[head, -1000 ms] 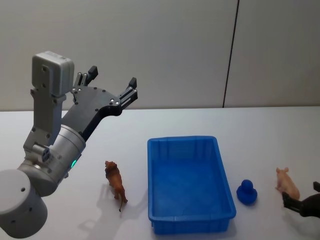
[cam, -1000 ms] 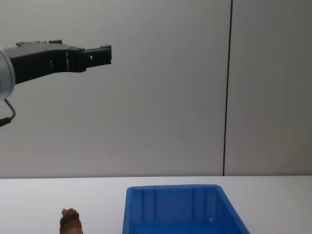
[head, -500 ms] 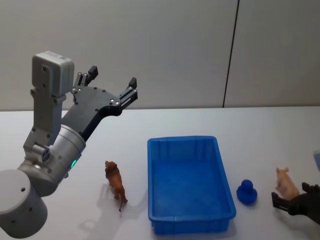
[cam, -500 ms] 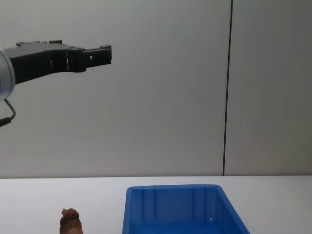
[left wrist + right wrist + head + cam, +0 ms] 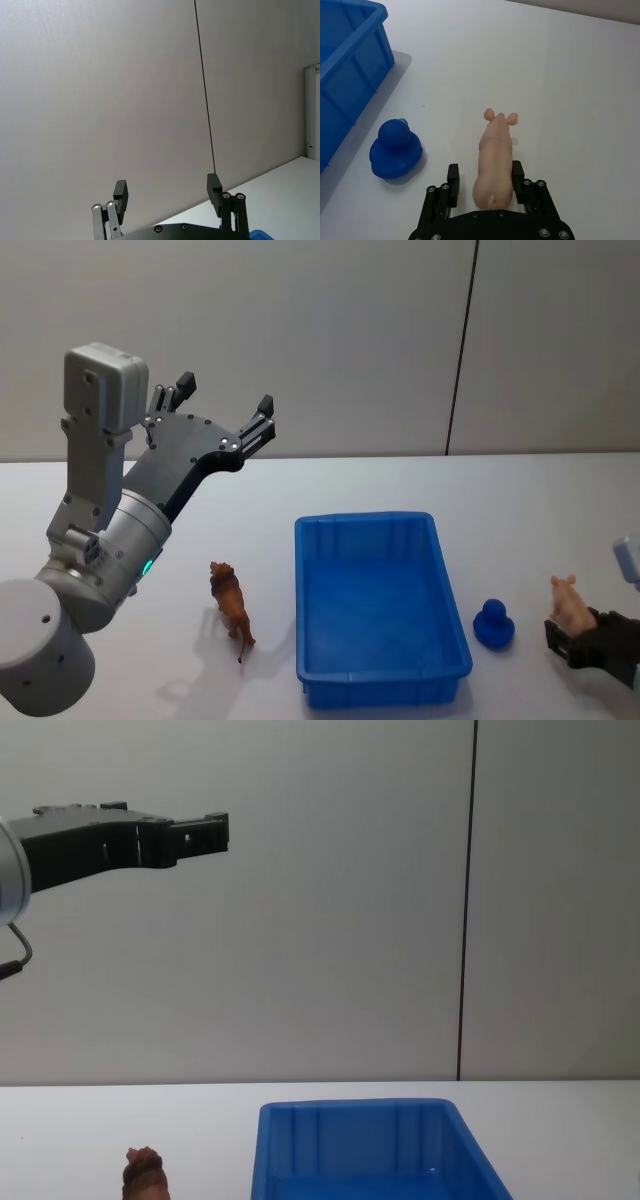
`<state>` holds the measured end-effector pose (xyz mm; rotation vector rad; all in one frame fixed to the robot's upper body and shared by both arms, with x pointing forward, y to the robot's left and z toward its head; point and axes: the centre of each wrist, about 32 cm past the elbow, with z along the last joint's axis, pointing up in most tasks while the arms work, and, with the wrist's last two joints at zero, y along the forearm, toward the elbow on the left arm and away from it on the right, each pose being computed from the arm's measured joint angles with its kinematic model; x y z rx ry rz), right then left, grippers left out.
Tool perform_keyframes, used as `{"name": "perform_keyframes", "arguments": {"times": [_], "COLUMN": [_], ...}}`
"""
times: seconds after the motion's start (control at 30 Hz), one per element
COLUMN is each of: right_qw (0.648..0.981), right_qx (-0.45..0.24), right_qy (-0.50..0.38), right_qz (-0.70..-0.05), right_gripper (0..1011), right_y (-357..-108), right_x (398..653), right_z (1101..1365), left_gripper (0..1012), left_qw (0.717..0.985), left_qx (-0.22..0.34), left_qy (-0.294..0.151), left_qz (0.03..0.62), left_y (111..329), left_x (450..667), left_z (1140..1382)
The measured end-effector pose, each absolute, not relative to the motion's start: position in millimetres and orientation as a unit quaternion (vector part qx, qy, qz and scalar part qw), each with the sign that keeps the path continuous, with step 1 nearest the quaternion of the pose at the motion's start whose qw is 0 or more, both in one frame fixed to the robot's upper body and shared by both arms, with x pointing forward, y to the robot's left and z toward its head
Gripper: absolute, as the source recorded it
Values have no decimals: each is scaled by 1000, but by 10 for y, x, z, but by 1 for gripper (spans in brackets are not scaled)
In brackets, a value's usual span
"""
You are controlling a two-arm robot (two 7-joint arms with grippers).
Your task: Pick up the two dolls from the table and place them into the box.
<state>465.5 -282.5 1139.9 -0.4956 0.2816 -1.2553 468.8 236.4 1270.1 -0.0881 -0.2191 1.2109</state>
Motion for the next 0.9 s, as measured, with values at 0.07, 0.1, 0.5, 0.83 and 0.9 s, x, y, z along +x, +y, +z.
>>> {"name": "perform_keyframes", "arguments": {"times": [0.07, 0.1, 0.5, 0.83, 0.9], "right_qw": [772, 772, 771, 775, 776], "right_qx": [-229, -229, -229, -208, -204], "right_qy": [130, 130, 125, 87, 80], "right_qz": [-579, -579, -581, -591, -591], "right_gripper": [608, 549, 384, 384, 384], "right_y": [-2821, -2817, -2804, -2790, -2785], "right_x": [4658, 4663, 4674, 4675, 4676], "right_z": [11398, 11399, 11407, 11508, 11529], "left_gripper": [1001, 1001, 1001, 1001, 1001], "left_qw": [816, 816, 816, 816, 816], "left_qx": [-41, -41, -41, -41, -41], "left_qy": [-103, -103, -103, -103, -103], "left_qz": [568, 568, 568, 568, 568], "left_y": [2364, 2364, 2364, 2364, 2364], "left_x": [4688, 4688, 4688, 4688, 4688], "left_z": [12701, 12701, 12701, 12701, 12701]}}
